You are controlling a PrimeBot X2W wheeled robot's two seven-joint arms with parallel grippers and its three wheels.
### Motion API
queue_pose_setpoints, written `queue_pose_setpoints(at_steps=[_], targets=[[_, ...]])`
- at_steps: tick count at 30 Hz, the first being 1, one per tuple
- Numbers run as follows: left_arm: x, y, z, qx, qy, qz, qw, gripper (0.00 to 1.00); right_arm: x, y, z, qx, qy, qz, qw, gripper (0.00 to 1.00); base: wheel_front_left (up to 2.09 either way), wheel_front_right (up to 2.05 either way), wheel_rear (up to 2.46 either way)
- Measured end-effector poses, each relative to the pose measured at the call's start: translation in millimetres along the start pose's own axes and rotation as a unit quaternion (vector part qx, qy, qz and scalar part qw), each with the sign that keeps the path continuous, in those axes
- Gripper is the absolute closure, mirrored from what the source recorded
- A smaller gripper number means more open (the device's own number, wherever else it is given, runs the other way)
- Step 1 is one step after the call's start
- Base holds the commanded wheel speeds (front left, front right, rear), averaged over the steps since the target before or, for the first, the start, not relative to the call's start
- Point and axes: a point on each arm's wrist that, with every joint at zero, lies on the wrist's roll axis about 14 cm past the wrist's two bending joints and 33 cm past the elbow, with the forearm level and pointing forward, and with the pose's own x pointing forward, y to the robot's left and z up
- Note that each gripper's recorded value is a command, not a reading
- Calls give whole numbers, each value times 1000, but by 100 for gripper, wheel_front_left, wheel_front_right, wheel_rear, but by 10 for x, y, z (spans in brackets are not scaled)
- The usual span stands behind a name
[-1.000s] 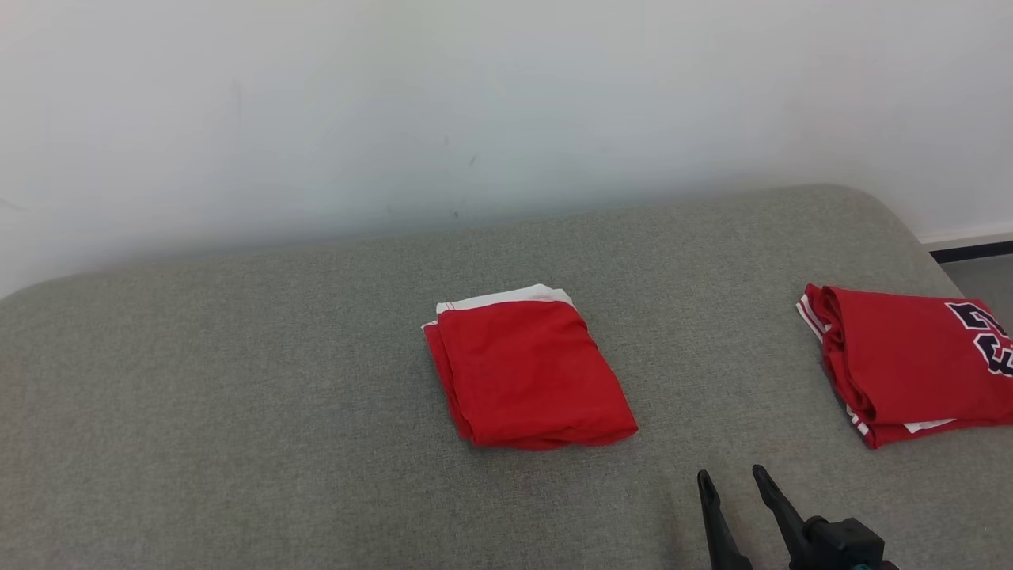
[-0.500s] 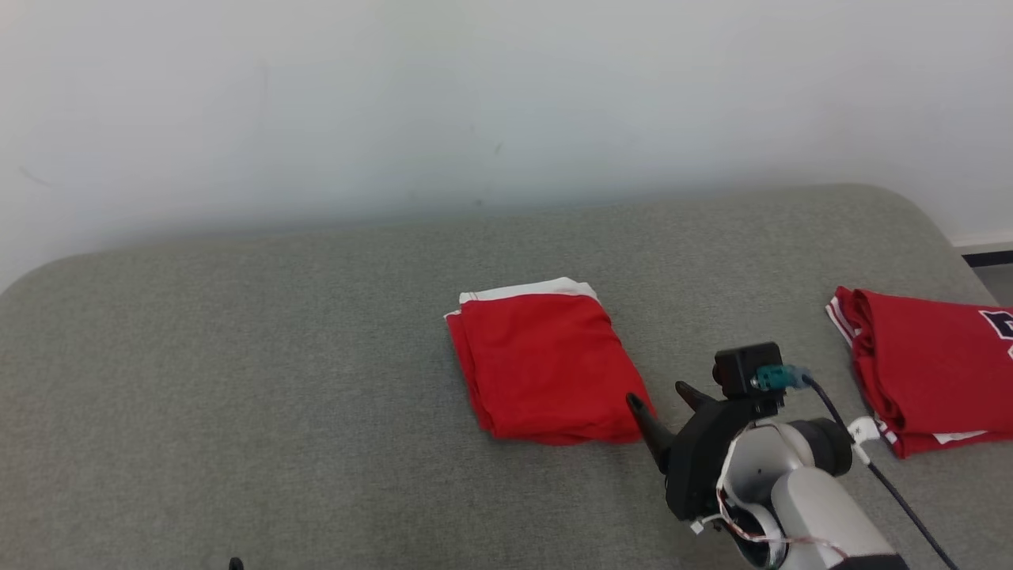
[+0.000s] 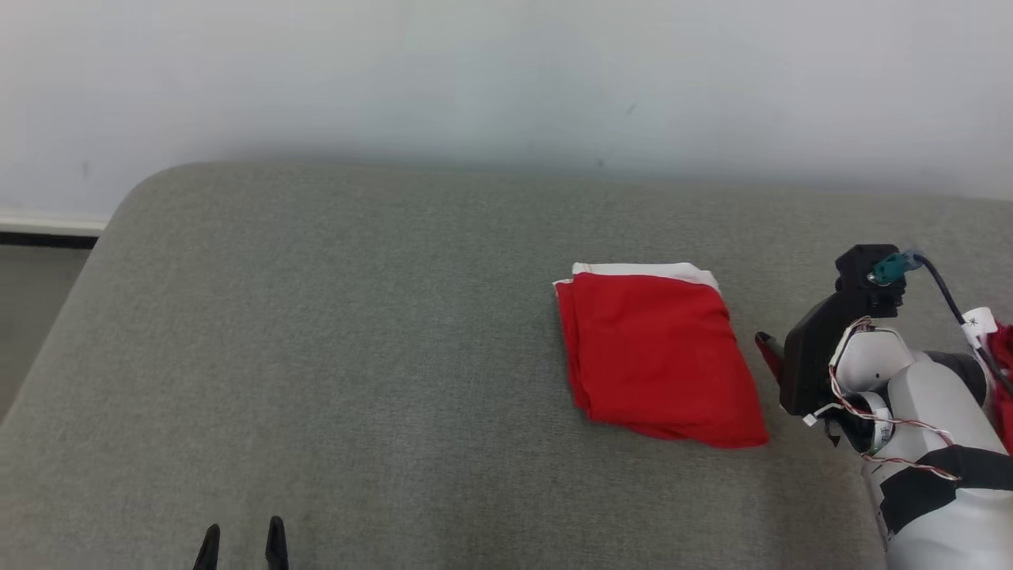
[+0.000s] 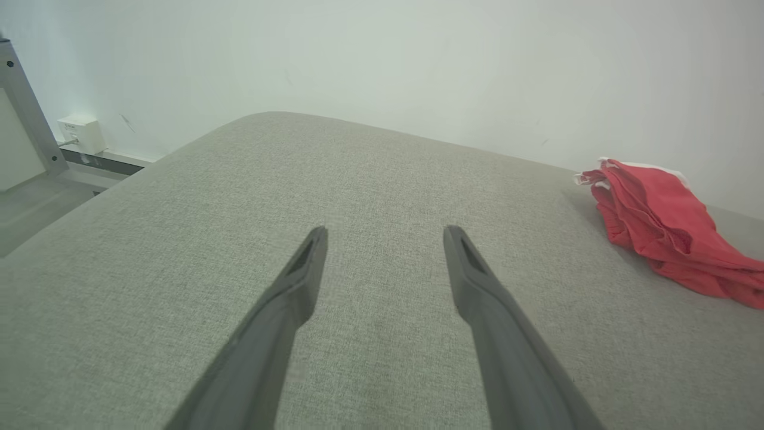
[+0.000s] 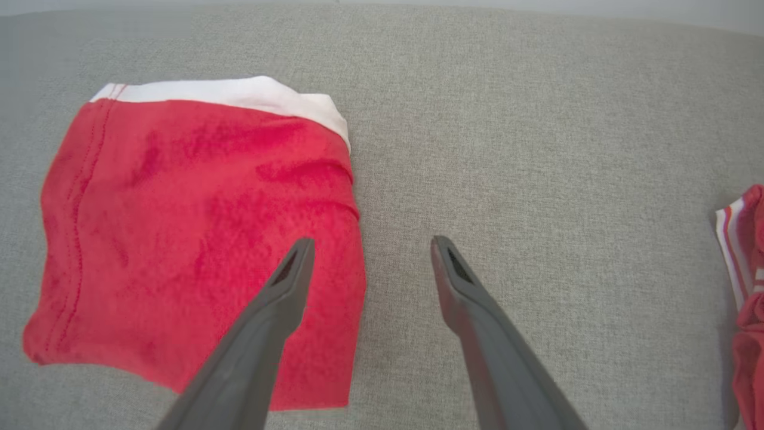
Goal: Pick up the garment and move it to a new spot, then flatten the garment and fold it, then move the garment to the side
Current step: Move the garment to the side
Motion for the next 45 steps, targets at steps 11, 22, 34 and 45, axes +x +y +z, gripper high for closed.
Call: queue_pose_setpoints(at_steps=[11, 22, 34, 45], targets=[[-88, 187, -92, 4, 20, 41, 999, 0, 547, 197, -260, -9, 70, 11, 997, 0, 0, 0, 0], [-53, 283, -201, 9, 43, 59, 997, 0, 826, 219, -476, 10, 131, 5, 991, 0, 0, 0, 0], [215, 49, -169, 2, 31, 15, 999, 0, 658, 176, -352, -85, 128, -6, 988, 100, 0, 0, 0], [566, -386, -145, -21, 18, -55, 998, 0, 172, -363, -30, -162, 79, -43, 983, 100, 0, 0, 0]])
